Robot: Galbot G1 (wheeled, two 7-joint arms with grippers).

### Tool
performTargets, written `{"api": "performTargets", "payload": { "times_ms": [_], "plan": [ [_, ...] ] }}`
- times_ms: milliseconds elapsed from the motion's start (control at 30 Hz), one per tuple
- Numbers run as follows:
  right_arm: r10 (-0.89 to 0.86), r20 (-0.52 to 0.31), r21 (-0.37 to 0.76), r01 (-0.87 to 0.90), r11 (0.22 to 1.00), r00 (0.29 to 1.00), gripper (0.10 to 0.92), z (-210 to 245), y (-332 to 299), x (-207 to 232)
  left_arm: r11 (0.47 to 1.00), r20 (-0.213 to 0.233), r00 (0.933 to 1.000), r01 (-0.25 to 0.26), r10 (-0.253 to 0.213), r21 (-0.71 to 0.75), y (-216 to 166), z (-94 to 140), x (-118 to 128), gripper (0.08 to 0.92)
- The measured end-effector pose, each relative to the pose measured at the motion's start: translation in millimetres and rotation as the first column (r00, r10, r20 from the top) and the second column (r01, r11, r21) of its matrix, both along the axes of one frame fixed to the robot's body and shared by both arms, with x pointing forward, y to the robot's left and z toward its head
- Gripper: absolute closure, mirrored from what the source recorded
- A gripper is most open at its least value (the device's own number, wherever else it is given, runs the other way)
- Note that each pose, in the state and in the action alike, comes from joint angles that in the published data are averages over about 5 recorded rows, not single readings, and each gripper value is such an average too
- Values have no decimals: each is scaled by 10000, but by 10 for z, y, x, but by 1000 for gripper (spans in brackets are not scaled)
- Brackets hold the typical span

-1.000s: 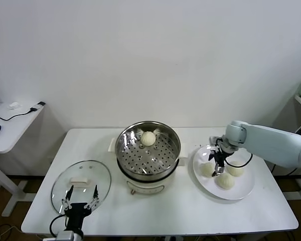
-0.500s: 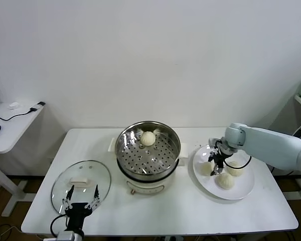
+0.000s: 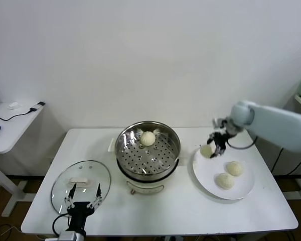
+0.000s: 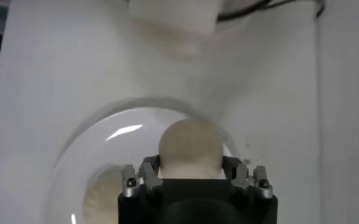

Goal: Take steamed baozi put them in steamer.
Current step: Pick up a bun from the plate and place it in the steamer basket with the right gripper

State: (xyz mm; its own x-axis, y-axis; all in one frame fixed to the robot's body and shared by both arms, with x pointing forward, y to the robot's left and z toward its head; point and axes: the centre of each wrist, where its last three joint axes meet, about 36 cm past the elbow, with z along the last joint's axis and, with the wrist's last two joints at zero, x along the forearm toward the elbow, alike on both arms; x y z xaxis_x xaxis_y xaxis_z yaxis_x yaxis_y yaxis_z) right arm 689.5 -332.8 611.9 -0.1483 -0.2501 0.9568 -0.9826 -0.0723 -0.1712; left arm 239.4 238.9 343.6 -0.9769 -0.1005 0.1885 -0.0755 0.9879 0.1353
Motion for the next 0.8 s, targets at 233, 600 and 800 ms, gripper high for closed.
{"api": "performTargets", "payload": {
  "times_ms": [233, 600, 800],
  "plan": [
    [544, 595, 1052, -605, 9926, 9967, 352, 910, 491, -20, 9999, 33, 9999, 112, -112, -38, -43, 30, 0, 177],
    [1554, 312, 1602, -1584, 9743, 9874, 352, 1012, 1909, -365, 9999, 50, 9999, 157, -157, -9, -77, 60, -42, 177],
    [1578, 158, 1229, -1585, 9797, 9873, 352, 674, 2495, -461, 9999, 70, 9999, 119, -119, 43, -85, 86, -65, 177]
  ]
}}
